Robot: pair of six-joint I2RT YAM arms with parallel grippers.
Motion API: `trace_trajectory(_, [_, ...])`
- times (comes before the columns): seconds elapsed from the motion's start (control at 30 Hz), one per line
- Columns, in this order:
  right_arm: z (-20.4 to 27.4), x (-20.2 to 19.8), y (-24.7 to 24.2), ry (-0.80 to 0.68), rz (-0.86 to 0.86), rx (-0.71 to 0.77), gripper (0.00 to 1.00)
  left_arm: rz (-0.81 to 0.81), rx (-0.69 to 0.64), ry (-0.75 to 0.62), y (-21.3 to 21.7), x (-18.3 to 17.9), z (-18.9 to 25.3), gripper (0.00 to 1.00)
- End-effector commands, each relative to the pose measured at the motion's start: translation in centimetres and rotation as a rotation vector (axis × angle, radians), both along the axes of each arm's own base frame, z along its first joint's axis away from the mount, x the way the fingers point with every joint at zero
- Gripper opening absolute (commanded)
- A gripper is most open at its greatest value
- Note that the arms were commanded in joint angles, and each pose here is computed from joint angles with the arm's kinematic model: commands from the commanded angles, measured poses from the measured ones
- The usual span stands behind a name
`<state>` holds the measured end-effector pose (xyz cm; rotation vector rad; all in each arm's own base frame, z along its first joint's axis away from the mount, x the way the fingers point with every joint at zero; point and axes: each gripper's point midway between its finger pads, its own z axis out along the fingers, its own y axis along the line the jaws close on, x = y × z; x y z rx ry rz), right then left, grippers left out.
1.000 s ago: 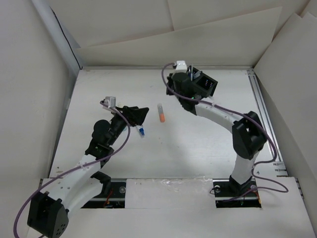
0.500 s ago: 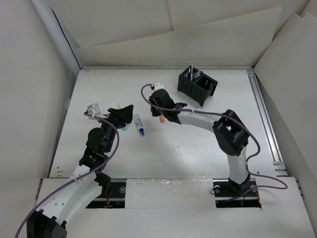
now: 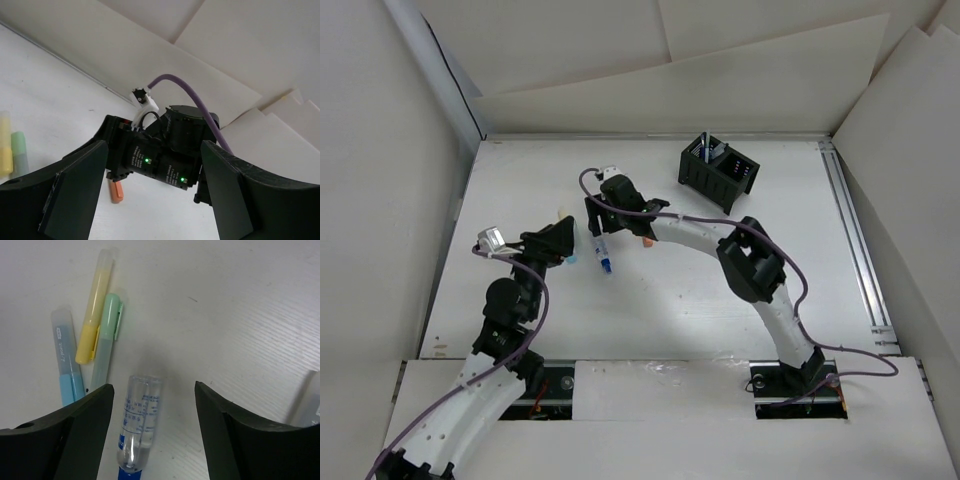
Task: Sort the stationery into containers
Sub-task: Pick up the stationery from the center of the board.
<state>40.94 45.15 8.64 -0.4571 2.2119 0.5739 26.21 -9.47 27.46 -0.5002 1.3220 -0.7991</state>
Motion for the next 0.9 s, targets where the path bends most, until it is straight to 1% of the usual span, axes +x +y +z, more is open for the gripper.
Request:
trace_trajectory(0.0, [0.7, -0.3, 1.9, 0.021, 0.034, 0.003, 0.71, 0.004, -0.009, -0.008, -0.1, 0.3, 0.3, 0.72])
trace_trajectory(0.07, [0.7, -0.6, 2.6, 0.022, 0.045, 0.002, 0.68, -0.008, -0.006, -0.009, -0.4, 0.4, 0.5, 0.72])
trace_trajectory(0.1, [-0.1, -0.6, 2.5, 0.031, 0.045, -0.008, 0.68, -0.008, -0.006, -0.009, -0.4, 0.4, 0.5, 0.72])
trace_trajectory(0.13, [0.3, -0.5, 2.7, 0.025, 0.045, -0.002, 0.68, -0.008, -0.006, -0.009, -0.4, 0.4, 0.5, 0.72])
trace_trajectory(0.2, [-0.5, -1.1, 2.9, 0.039, 0.054, -0.018, 0.66, -0.008, -0.006, -0.009, -0.4, 0.4, 0.5, 0.72])
trace_trajectory(0.37, [-1.9, -1.4, 2.6, 0.064, 0.054, -0.045, 0.57, -0.008, -0.006, -0.009, -0.4, 0.4, 0.5, 0.72])
trace_trajectory(0.6, [-3.8, -2.0, 2.9, 0.109, 0.077, -0.048, 0.56, -0.008, -0.015, -0.027, -0.2, 0.0, 0.8, 0.72])
trace_trajectory(0.7, [-4.3, -2.1, 3.1, 0.118, 0.079, -0.040, 0.53, 0.002, -0.022, -0.036, 0.1, -0.2, 0.9, 0.72])
trace_trajectory(0.77, [-4.6, -2.1, 3.4, 0.126, 0.079, -0.028, 0.46, 0.011, -0.025, -0.036, 0.3, -0.3, 0.9, 0.72])
trace_trajectory(0.8, [-5.1, -2.5, 3.3, 0.141, 0.088, -0.032, 0.39, 0.011, -0.025, -0.036, 0.3, -0.3, 0.9, 0.72])
trace_trajectory(0.83, [-4.3, -2.4, 3.8, 0.131, 0.087, 0.005, 0.24, 0.011, -0.029, -0.046, 0.4, -0.5, 1.2, 0.72])
trace_trajectory(0.87, [-4.1, -2.5, 3.9, 0.129, 0.096, 0.017, 0.17, 0.011, -0.025, -0.038, 0.4, -0.4, 0.7, 0.72])
